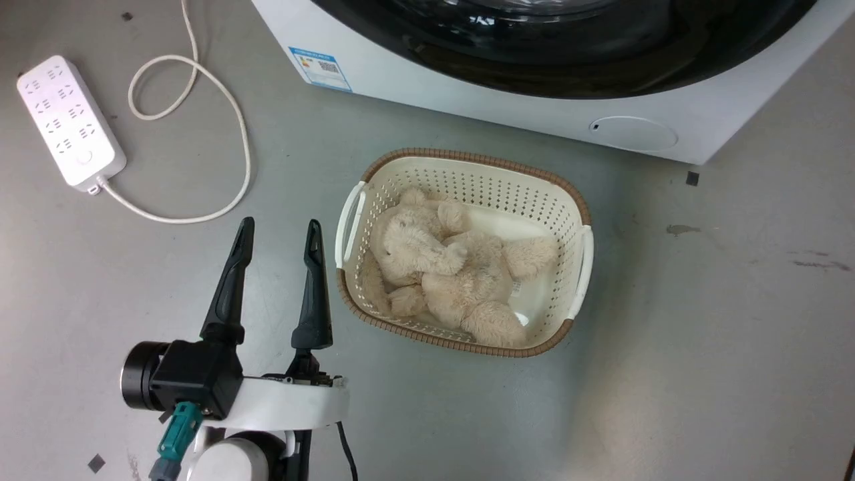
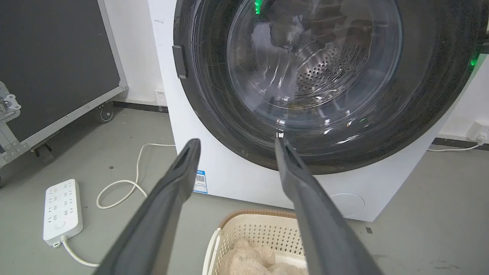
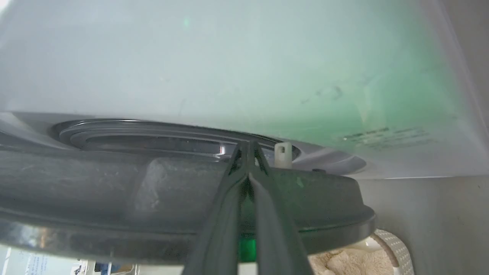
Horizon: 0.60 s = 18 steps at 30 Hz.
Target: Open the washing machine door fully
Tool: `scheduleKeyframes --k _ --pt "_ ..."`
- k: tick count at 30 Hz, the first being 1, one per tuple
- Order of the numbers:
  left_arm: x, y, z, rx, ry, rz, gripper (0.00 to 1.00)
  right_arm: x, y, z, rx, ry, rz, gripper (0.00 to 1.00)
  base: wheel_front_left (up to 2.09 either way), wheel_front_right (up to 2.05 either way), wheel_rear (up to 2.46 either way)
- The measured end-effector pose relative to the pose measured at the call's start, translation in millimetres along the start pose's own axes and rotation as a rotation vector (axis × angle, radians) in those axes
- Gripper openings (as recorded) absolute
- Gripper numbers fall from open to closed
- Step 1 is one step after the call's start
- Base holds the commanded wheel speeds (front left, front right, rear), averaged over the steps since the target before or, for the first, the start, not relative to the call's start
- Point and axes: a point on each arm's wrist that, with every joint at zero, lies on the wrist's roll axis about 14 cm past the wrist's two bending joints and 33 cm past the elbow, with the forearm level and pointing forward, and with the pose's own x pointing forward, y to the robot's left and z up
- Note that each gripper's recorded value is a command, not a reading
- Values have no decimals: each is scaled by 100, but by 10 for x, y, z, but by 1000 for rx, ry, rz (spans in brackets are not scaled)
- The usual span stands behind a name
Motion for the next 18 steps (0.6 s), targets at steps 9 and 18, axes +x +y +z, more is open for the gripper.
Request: scheduleKeyframes --k 9,18 --pt "-23 30 94 -7 -36 14 100 -31 9 -138 74 122 9 0 0 0 0" --pt "-148 45 272 -19 -86 16 100 -340 139 -467 141 262 42 0 0 0 0"
